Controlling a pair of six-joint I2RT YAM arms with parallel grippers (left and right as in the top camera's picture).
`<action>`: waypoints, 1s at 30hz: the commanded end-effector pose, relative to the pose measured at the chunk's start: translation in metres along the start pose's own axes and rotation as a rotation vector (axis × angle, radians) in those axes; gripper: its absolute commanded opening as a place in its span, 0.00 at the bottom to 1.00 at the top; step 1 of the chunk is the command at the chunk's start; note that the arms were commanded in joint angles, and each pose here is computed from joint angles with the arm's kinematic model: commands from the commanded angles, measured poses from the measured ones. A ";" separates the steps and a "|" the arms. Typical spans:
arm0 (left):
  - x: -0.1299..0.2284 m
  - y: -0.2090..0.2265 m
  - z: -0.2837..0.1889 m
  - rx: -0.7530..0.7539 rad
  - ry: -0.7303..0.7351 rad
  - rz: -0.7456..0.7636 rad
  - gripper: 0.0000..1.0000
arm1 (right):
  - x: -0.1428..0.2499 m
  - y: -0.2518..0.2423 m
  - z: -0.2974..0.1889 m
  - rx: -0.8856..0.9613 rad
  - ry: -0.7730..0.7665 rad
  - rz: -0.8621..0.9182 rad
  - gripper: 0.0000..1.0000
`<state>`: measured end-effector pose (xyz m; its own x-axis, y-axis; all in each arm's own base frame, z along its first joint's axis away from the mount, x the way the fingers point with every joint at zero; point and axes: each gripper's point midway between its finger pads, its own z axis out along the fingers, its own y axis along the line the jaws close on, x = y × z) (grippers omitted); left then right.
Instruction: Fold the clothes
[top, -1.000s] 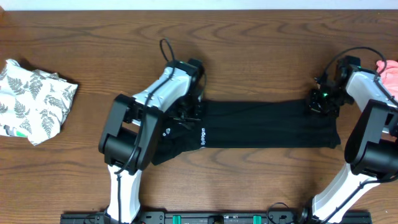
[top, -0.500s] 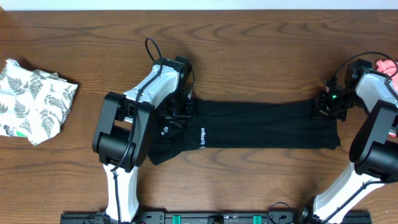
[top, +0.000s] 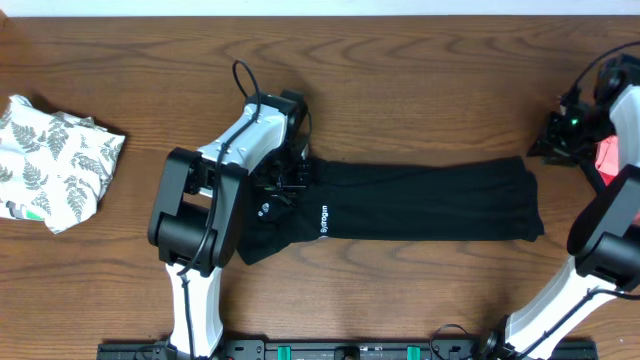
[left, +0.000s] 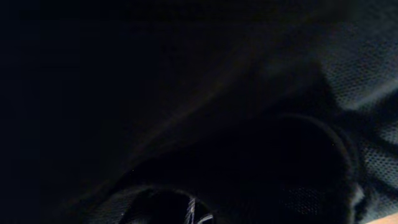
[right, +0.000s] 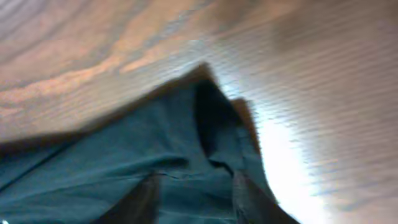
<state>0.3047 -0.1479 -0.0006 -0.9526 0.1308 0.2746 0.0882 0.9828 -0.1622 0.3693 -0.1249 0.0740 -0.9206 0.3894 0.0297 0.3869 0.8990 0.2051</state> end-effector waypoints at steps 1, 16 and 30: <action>-0.007 0.042 0.011 -0.101 0.002 -0.062 0.12 | 0.006 -0.020 0.000 0.004 0.014 -0.005 0.62; -0.019 0.065 0.006 -0.066 -0.037 -0.142 0.12 | 0.044 -0.014 0.061 -0.225 0.068 -0.031 0.73; -0.019 0.064 0.006 -0.064 -0.035 -0.140 0.13 | 0.072 0.004 0.088 -0.343 0.112 -0.001 0.75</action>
<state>0.3283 -0.1093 -0.0021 -0.9694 0.0085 0.2453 -0.0344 0.9848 -0.1703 0.3235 -0.0871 0.0101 -0.9286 0.3637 0.0734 0.3482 0.7860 0.5108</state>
